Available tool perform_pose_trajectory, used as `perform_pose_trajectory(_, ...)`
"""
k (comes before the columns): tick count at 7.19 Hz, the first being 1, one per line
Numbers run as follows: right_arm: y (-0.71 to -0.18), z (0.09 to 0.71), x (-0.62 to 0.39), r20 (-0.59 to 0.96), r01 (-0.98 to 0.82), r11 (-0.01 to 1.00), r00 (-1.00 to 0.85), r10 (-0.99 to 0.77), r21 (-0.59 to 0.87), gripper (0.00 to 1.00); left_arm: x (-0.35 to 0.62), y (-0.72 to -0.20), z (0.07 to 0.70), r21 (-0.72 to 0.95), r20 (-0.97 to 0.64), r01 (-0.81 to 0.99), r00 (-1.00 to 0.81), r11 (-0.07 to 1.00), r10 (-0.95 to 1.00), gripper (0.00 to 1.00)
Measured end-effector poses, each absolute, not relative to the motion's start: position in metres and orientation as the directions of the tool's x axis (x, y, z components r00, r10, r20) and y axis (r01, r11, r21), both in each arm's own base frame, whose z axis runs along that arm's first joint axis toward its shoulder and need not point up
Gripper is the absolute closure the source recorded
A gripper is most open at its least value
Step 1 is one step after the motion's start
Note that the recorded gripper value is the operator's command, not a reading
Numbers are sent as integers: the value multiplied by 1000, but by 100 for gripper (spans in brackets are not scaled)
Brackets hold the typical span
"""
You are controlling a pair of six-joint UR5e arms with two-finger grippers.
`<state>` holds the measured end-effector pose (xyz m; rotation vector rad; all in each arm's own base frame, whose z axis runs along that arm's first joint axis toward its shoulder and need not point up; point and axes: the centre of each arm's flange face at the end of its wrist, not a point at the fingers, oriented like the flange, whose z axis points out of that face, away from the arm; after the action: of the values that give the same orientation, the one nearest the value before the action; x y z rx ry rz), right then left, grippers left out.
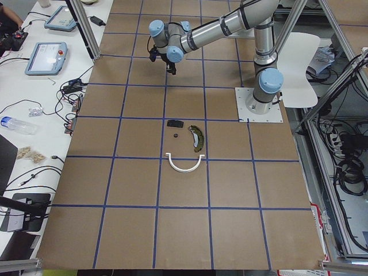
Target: Place bearing gear from tray to pile
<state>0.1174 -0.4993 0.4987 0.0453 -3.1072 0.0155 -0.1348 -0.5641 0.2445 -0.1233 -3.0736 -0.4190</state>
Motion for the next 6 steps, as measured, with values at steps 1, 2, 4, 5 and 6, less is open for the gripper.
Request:
perform_pose_trajectory(1,-499,499,117,35,-29,1000,-999,-28,-8,0,-74,-581,267,280,13,61,-998,958,60,100)
perform_pose_trajectory(2,-499,499,117,35,-28,1000,-999,-28,-7,0,-13,-589,280,289,-9,54,-998,956,59,100)
perform_pose_trajectory(4,-499,498,116,36,-27,1000,-999,-27,-6,0,108,-587,284,305,-22,79,-996,949,90,100)
perform_pose_trajectory(5,-499,498,116,36,-27,1000,-999,-27,-5,0,157,-581,277,302,-21,94,-994,949,105,100)
perform_pose_trajectory(6,-498,499,116,35,-26,1000,-999,-26,-5,0,193,-573,263,293,-19,105,-993,950,115,100)
